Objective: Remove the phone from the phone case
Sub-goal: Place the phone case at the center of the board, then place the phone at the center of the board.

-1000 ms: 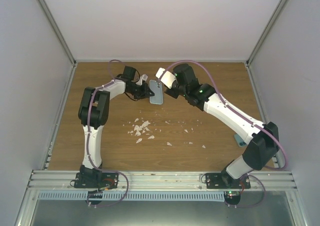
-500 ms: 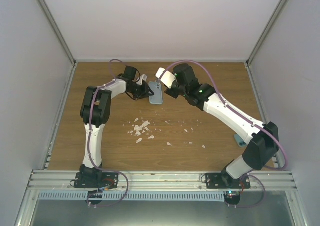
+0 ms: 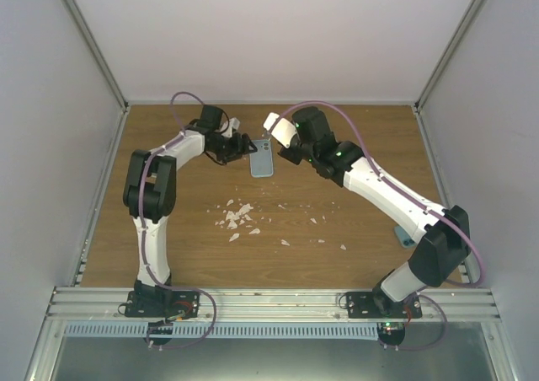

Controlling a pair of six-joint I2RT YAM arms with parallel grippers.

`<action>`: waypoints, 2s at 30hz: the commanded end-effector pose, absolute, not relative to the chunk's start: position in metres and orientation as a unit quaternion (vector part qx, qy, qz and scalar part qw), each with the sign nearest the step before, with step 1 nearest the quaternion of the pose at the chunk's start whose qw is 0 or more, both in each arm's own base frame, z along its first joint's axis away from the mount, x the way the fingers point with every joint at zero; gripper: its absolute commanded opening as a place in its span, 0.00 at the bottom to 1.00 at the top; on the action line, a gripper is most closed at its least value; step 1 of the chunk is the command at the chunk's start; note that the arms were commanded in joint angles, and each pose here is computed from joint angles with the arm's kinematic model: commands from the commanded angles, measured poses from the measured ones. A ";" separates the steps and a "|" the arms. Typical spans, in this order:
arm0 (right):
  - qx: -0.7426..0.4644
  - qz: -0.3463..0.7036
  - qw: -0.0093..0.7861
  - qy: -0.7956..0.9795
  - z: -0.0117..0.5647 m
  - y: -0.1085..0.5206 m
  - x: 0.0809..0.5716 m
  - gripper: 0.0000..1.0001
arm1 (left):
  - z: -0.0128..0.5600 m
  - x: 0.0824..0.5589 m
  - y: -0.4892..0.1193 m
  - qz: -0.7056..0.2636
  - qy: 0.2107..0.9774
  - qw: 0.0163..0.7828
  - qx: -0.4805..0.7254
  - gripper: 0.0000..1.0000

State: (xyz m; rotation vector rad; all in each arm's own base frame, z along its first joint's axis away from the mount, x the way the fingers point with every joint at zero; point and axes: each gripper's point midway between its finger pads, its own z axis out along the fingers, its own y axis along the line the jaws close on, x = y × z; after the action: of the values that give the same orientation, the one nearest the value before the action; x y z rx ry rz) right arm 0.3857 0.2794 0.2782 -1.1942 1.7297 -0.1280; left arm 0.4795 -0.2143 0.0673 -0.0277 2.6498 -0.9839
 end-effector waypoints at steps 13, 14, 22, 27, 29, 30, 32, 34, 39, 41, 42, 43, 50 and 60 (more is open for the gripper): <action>-0.472 -0.195 0.613 0.603 0.374 0.277 0.406 0.00 | 0.262 0.474 -0.155 -0.474 0.822 0.314 -0.025 0.79; -0.472 -0.208 0.616 0.596 0.376 0.278 0.406 0.00 | 0.272 0.471 -0.154 -0.484 0.813 0.323 -0.020 0.79; -0.459 -0.290 0.643 0.540 0.384 0.301 0.394 0.01 | 0.325 0.438 -0.153 -0.549 0.759 0.350 0.009 0.82; -0.462 -0.356 0.654 0.482 0.375 0.313 0.378 0.01 | 0.338 0.419 -0.160 -0.588 0.735 0.337 0.021 0.82; -0.458 -0.383 0.661 0.455 0.374 0.313 0.372 0.01 | 0.336 0.411 -0.163 -0.597 0.730 0.330 0.022 0.83; -0.456 -0.392 0.663 0.445 0.372 0.313 0.369 0.00 | 0.335 0.408 -0.164 -0.601 0.728 0.328 0.020 0.83; -0.457 -0.400 0.666 0.432 0.369 0.315 0.364 0.00 | 0.334 0.402 -0.166 -0.608 0.723 0.327 0.019 0.83; -0.461 -0.399 0.667 0.428 0.364 0.318 0.360 0.01 | 0.335 0.397 -0.170 -0.614 0.720 0.323 0.021 0.83; -0.470 -0.395 0.669 0.419 0.354 0.327 0.349 0.00 | 0.336 0.392 -0.185 -0.619 0.719 0.313 0.031 0.82; -0.475 -0.393 0.668 0.417 0.348 0.330 0.344 0.01 | 0.336 0.391 -0.193 -0.621 0.719 0.309 0.038 0.81; -0.477 -0.392 0.668 0.415 0.346 0.331 0.342 0.01 | 0.336 0.390 -0.198 -0.622 0.720 0.305 0.043 0.81; -0.478 -0.392 0.668 0.414 0.344 0.332 0.339 0.00 | 0.336 0.390 -0.204 -0.623 0.720 0.301 0.047 0.80; -0.485 -0.390 0.669 0.407 0.338 0.339 0.329 0.01 | 0.330 0.387 -0.235 -0.630 0.724 0.274 0.072 0.71; -0.481 -0.402 0.672 0.395 0.336 0.340 0.325 0.02 | 0.316 0.388 -0.243 -0.639 0.727 0.245 0.047 0.34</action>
State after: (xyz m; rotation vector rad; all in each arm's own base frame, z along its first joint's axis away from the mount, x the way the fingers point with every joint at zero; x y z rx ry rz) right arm 0.3324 0.3432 0.3124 -1.2061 0.9198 -0.9072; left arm 0.3863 -0.2415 0.3103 0.1156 2.0217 -1.7326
